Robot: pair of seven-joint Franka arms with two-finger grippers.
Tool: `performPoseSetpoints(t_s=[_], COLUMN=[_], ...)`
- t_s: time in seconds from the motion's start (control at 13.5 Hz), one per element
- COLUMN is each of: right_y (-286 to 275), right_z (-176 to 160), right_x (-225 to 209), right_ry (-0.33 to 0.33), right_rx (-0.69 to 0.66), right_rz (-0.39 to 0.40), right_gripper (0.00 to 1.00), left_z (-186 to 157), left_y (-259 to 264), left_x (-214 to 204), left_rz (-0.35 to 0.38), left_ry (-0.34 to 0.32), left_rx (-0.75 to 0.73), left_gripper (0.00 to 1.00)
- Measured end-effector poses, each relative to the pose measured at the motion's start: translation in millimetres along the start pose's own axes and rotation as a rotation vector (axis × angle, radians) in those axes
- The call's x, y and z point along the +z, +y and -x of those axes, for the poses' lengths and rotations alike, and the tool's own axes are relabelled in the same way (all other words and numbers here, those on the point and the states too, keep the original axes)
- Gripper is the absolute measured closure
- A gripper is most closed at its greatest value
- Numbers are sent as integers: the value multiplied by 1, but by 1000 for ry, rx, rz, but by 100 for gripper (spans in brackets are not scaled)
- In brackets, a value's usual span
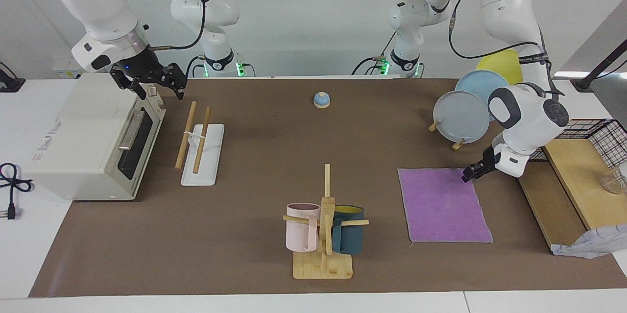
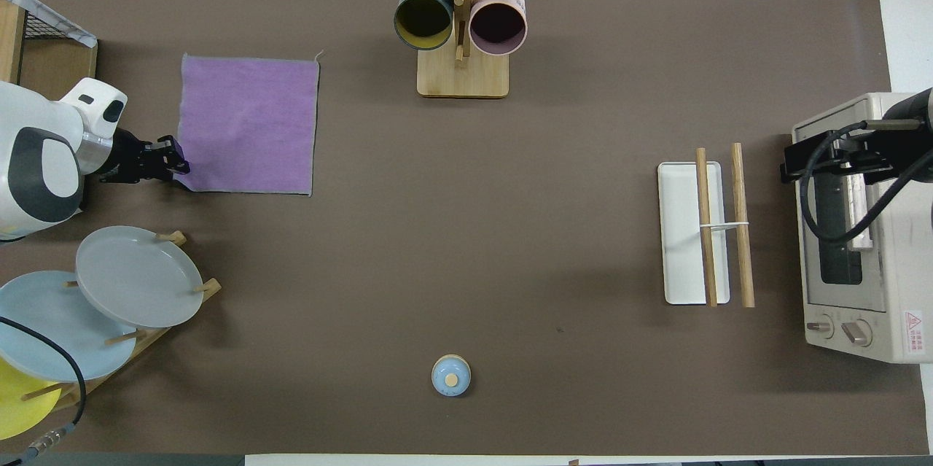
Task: Fold towel and hang on rack
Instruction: 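Grasp the purple towel edge with the left gripper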
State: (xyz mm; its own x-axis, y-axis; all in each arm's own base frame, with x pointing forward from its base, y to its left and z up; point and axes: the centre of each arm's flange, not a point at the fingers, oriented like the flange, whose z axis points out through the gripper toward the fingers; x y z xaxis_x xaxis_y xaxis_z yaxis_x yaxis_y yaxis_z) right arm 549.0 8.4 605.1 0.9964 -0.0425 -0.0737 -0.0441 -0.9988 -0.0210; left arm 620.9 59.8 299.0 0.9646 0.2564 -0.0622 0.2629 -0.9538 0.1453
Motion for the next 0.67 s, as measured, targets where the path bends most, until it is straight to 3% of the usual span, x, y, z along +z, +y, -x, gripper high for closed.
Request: performPoseSetpoints(t_s=[0.07,0.3,0.67], right_y=[0,0,0], right_z=[0,0,0], right_x=[0,0,0], right_ry=[0,0,0], right_rx=[0,-1,-1], right_rz=[0,0,0], right_gripper=[0,0,0], left_z=[0,2,4], left_y=[0,3,6], left_x=[0,2,2], left_rz=[2,5,6], left_ry=[-1,-10,-36], left_rx=[-2,0,3], left_gripper=[68,99,99])
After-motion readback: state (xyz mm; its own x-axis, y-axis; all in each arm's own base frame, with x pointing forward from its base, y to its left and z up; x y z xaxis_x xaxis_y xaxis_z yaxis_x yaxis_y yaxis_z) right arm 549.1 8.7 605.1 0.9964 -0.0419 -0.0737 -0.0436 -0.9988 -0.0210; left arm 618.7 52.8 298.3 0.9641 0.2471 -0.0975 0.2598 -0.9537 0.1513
